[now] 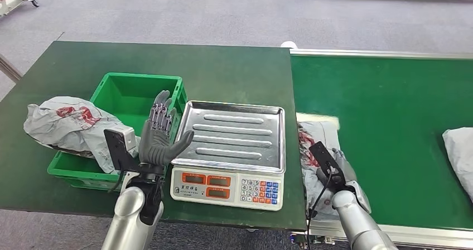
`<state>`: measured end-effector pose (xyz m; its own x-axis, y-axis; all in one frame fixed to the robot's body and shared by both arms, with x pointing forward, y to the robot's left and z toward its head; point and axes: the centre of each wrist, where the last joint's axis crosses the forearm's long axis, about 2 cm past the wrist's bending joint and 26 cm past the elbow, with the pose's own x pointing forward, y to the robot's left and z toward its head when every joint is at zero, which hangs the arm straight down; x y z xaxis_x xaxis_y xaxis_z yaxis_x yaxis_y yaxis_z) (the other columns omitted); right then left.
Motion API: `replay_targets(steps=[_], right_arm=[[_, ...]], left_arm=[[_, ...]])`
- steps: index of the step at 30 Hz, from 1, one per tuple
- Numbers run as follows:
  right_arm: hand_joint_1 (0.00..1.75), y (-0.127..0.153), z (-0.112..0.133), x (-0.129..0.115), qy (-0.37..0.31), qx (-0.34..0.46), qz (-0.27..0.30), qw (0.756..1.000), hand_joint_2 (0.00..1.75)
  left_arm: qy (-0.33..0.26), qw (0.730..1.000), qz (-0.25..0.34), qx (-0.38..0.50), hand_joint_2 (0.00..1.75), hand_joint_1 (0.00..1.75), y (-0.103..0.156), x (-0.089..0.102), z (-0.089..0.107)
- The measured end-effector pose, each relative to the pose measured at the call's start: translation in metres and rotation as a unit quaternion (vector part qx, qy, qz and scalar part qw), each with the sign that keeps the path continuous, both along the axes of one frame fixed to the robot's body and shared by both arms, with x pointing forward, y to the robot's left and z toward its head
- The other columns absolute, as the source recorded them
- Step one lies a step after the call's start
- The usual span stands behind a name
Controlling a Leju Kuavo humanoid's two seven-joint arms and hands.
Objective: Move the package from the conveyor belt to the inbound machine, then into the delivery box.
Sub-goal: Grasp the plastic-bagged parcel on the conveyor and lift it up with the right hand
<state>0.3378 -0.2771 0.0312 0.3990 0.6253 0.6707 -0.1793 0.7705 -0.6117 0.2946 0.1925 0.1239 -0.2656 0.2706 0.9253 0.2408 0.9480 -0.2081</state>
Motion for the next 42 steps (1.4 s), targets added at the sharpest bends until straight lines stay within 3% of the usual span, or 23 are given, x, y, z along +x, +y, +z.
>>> replay_targets(steps=[18, 22, 42], right_arm=[[0.00, 0.021, -0.014, -0.013, 0.030, 0.051, 0.014, 0.998, 1.75], [1.75, 0.023, -0.015, -0.014, 0.030, 0.062, 0.014, 0.998, 1.75], [1.75, 0.019, -0.005, -0.006, -0.039, 0.071, -0.008, 0.997, 1.75]], left_arm=[[-0.002, 1.000, -0.004, -0.003, 1.75, 0.00, -0.003, 0.007, 0.002], [-0.001, 1.000, -0.005, -0.002, 1.75, 0.00, -0.003, 0.007, 0.002], [-0.002, 1.000, -0.002, -0.002, 1.75, 0.00, -0.004, 0.009, 0.002]])
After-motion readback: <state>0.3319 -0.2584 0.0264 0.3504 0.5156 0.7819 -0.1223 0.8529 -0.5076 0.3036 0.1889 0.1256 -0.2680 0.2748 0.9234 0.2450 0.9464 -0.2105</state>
